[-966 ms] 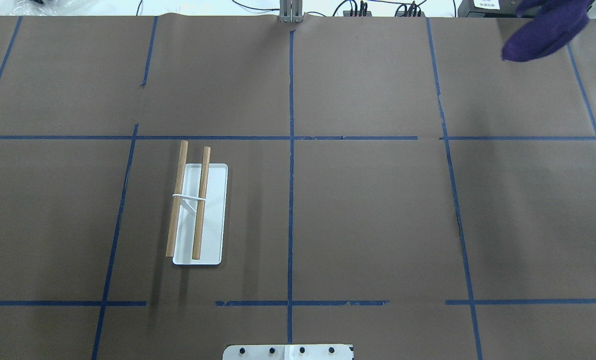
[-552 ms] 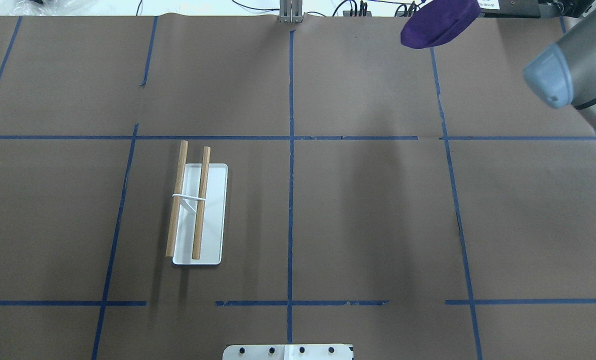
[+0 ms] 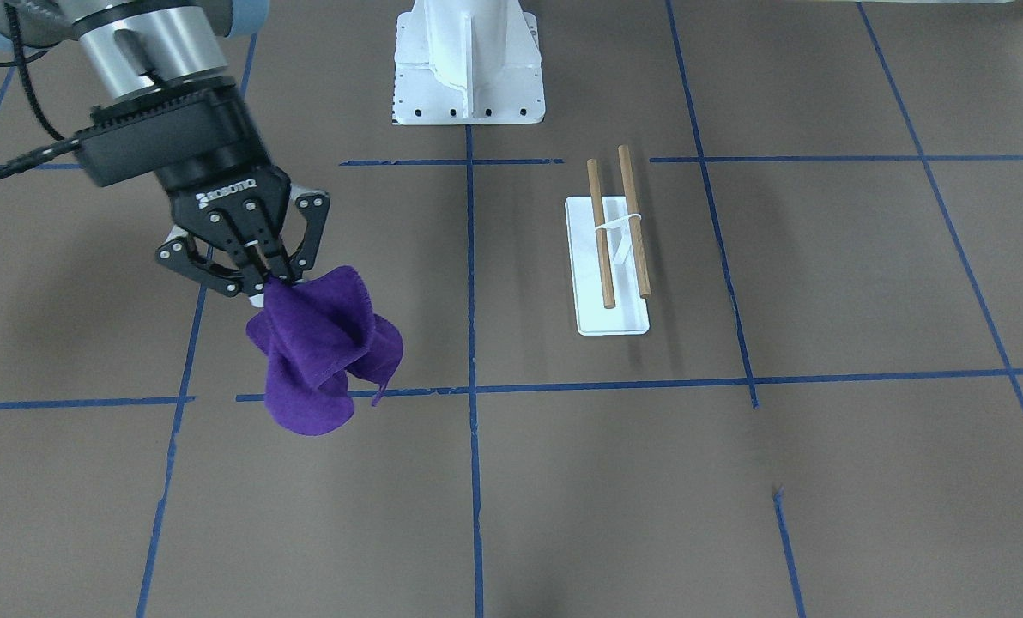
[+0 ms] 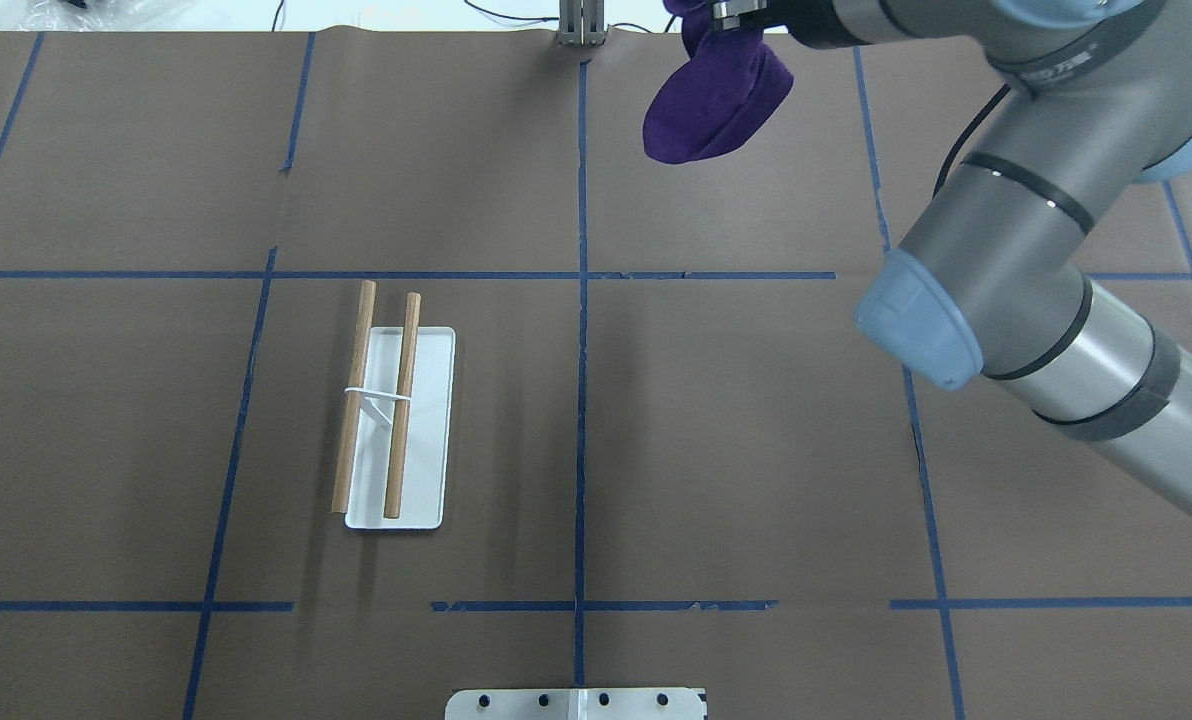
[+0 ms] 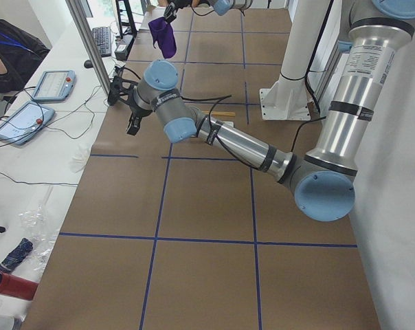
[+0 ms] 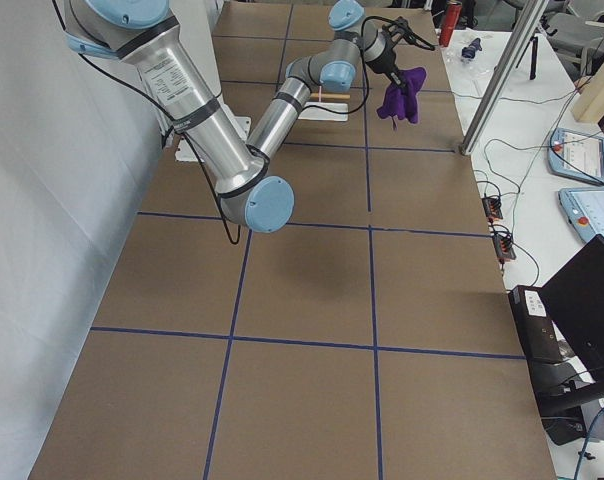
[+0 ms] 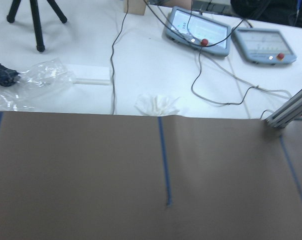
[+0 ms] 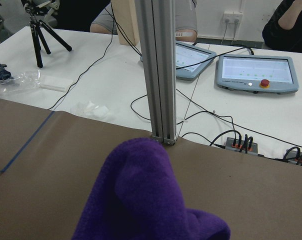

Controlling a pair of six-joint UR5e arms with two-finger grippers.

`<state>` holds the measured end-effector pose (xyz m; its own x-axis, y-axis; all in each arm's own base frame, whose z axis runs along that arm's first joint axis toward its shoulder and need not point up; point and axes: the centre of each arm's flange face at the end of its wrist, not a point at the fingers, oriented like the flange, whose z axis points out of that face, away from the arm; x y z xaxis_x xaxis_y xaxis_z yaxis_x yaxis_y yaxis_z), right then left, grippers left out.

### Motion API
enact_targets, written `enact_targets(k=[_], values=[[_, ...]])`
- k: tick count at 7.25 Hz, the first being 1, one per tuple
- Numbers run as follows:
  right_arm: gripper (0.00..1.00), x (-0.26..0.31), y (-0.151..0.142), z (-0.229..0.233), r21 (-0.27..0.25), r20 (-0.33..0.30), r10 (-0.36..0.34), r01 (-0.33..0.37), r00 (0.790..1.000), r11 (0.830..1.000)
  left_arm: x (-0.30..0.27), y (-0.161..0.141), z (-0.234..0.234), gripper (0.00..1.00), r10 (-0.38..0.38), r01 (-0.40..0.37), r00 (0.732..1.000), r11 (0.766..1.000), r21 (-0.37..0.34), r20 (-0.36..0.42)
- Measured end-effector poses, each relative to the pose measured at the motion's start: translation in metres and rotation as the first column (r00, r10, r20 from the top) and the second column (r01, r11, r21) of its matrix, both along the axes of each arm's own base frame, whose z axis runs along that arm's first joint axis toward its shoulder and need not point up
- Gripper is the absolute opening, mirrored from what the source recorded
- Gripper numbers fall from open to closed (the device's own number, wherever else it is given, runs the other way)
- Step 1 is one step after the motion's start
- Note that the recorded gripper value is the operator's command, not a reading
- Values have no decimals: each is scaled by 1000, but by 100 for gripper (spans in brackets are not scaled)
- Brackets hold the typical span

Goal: Hang towel on rack

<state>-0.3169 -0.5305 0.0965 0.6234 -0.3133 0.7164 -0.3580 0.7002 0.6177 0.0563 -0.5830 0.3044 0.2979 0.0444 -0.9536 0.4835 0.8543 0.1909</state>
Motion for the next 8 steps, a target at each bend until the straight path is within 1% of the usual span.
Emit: enact_targets(k=[1,2,3,4,5,6,8], values=[[0,-17,14,-12,2,13,1,-1,1000,1000,34,-1,-37,100,6,-17,993,996,-85,-122],[0,-29,23,-20,8,21,-2,2,1000,1000,61,0,-64,100,10,-46,977,985,-166,-212],[0,-39,32,-28,17,27,-11,11,1000,1000,91,3,-92,100,19,-87,958,970,-226,-286],[0,-51,42,-37,29,37,-28,26,999,999,122,10,-121,100,23,-123,933,958,-260,-358],[0,-60,51,-47,41,50,-45,43,998,998,148,17,-143,100,28,-152,908,952,-266,-418],[0,-67,60,-58,54,64,-64,61,996,997,170,24,-159,100,49,-184,890,949,-256,-454],[0,-76,74,-71,70,83,-91,86,992,994,207,36,-186,100,108,-243,867,944,-224,-486]])
